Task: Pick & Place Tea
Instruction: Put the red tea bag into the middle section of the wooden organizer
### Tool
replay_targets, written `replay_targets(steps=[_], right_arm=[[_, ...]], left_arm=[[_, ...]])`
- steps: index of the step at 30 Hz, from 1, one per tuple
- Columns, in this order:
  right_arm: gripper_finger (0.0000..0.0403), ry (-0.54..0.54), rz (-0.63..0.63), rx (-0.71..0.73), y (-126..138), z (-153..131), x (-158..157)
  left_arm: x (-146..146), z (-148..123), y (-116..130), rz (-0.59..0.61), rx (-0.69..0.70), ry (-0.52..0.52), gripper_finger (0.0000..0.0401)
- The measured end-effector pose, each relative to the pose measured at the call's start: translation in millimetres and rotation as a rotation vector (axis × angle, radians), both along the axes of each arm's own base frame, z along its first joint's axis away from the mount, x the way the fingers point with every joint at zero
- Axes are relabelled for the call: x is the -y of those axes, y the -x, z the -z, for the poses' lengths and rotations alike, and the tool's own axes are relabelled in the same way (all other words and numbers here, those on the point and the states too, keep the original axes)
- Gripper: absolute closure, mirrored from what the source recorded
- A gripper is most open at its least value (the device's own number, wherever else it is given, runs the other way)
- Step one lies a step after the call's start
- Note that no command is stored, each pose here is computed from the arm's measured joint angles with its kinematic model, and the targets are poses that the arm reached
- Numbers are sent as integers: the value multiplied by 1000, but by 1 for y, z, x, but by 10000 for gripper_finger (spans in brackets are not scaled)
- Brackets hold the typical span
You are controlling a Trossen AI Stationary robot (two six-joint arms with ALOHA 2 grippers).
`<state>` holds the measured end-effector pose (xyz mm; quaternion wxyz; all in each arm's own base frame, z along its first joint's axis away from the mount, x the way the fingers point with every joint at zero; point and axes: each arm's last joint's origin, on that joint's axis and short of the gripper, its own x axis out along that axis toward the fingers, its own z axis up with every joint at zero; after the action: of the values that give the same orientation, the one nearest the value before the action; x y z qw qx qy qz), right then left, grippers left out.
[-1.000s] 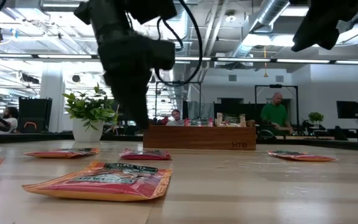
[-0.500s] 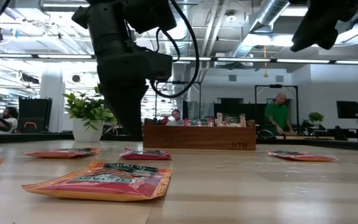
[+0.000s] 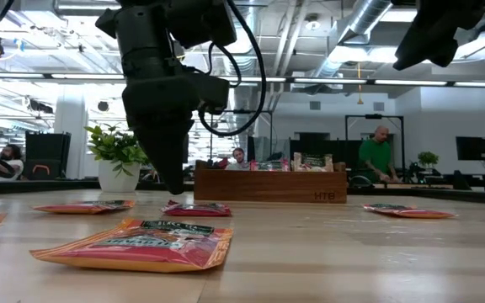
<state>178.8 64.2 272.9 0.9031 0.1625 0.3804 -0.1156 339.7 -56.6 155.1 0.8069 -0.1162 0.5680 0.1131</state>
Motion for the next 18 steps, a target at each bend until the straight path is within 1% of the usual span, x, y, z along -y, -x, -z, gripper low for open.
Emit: replay_targets(steps=[11, 18], right_arm=[[310, -3, 1, 5, 0, -1, 0], [310, -4, 1, 5, 0, -1, 0]], left_arm=[[-9, 0, -1, -27, -2, 1, 264], [-9, 1, -1, -23, -8, 18, 264]])
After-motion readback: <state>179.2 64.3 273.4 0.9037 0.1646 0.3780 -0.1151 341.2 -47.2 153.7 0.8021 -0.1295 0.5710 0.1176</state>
